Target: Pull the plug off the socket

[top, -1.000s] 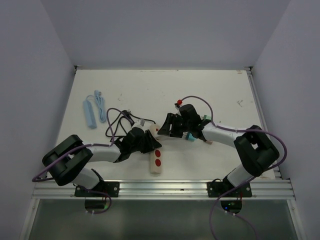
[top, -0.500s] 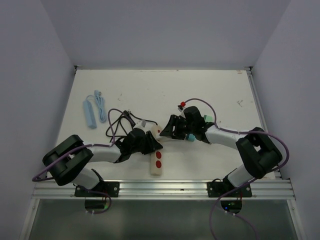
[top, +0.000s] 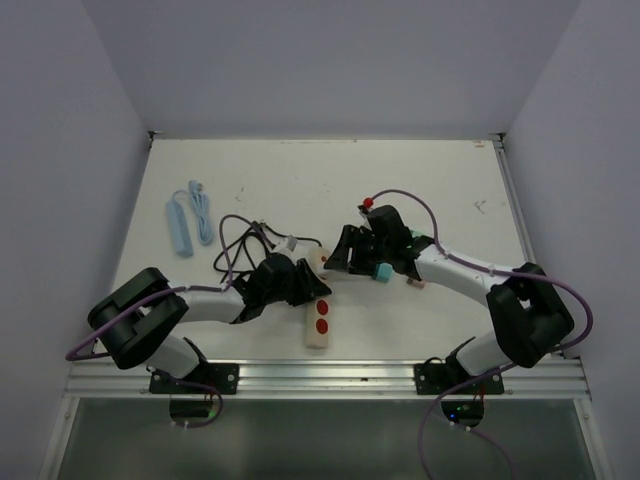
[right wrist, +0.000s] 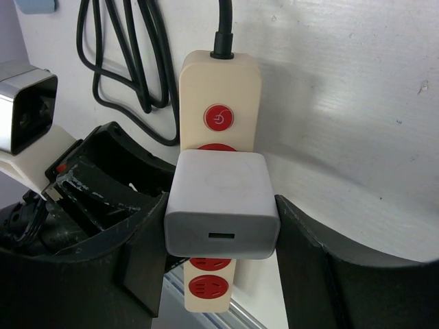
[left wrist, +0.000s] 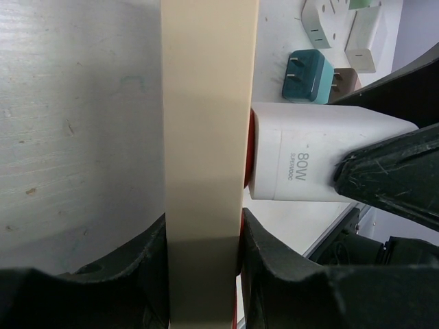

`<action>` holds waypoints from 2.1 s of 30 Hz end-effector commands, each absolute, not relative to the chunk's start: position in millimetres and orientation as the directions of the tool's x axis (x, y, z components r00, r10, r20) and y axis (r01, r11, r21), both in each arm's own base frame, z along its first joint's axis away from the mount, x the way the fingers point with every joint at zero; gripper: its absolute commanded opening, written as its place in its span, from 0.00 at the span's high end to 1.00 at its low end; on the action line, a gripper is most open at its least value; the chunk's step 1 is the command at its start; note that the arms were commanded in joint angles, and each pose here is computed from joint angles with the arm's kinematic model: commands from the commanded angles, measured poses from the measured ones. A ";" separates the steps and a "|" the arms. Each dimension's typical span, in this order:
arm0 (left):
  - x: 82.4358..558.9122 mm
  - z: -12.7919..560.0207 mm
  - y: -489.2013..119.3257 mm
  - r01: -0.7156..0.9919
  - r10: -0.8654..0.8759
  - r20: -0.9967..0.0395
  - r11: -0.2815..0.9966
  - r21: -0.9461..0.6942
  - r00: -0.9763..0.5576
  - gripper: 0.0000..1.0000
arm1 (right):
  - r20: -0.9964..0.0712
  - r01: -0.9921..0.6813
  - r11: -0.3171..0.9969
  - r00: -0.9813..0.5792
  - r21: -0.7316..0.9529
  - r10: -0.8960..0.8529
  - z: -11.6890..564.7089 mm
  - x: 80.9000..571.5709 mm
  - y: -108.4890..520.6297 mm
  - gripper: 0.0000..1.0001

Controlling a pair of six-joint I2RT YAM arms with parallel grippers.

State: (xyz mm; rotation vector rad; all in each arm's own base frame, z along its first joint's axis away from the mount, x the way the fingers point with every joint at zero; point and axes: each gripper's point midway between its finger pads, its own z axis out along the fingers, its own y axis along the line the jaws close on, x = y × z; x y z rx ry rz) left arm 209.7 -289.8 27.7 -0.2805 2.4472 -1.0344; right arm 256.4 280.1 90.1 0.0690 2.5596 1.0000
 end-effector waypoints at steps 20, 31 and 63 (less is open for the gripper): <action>169.7 -60.4 -190.7 -0.275 -0.383 -0.280 0.893 -0.357 -0.880 1.00 | -0.415 -0.166 0.624 -0.867 0.763 0.277 141.8 280.5 255.8 1.00; 171.2 -58.0 -194.9 -0.259 -0.374 -0.280 0.891 -0.373 -0.884 1.00 | -0.648 -0.195 0.832 -0.724 0.520 0.235 162.6 323.8 216.9 1.00; 174.6 -54.7 -210.4 -0.186 -0.326 -0.282 0.885 -0.427 -0.902 1.00 | -0.743 0.005 1.000 -0.670 0.001 0.004 64.1 416.4 181.4 0.46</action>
